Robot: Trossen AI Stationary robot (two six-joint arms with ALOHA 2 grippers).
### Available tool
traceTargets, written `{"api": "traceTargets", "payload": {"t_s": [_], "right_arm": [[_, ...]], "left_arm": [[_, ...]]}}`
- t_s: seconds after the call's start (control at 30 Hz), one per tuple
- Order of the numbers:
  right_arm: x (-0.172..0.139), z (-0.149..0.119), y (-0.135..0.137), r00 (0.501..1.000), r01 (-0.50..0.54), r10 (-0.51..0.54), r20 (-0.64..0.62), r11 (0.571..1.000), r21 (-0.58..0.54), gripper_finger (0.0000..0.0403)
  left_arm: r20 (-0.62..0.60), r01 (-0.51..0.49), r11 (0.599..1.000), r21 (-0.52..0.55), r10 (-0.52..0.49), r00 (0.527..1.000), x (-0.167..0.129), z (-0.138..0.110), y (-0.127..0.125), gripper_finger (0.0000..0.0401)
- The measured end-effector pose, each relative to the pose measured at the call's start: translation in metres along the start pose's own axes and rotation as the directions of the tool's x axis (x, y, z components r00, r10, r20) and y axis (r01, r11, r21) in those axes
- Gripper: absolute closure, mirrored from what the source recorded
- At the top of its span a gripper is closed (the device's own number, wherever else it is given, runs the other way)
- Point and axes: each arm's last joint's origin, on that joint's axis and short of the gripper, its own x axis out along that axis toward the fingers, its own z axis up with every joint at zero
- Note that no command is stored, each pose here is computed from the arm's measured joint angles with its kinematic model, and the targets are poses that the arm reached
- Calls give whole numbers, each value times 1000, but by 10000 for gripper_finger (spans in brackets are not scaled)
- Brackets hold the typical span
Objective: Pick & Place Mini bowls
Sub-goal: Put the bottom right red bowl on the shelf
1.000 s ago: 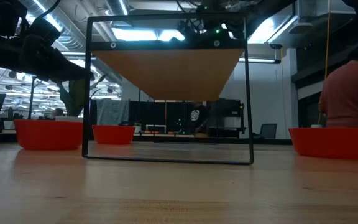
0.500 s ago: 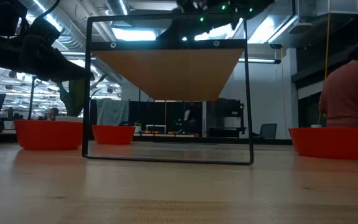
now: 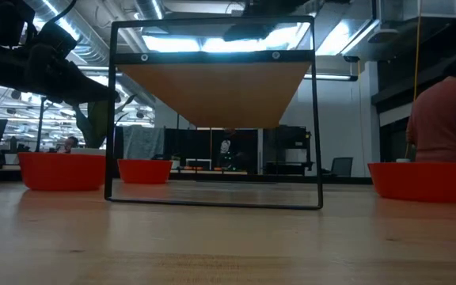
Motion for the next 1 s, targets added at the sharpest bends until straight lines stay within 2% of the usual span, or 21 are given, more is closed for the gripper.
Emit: {"api": "traceTargets", "payload": {"t_s": [0.3, 0.6, 0.7, 1.0], "right_arm": [[-38, -3, 27, 982, -12, -2, -191, 997, -72, 403], [-67, -9, 44, 950, -76, 55, -308, 996, -56, 403], [-76, -15, 52, 921, -110, 89, -379, 993, -33, 403], [-100, -30, 84, 786, -196, 210, -582, 977, 87, 403]], "left_arm": [[0, 0, 1000, 0, 0, 1000, 0, 0, 0, 397], [0, 0, 1000, 0, 0, 1000, 0, 0, 0, 397], [0, 0, 1000, 0, 0, 1000, 0, 0, 0, 397], [0, 0, 1000, 0, 0, 1000, 0, 0, 0, 397]]}}
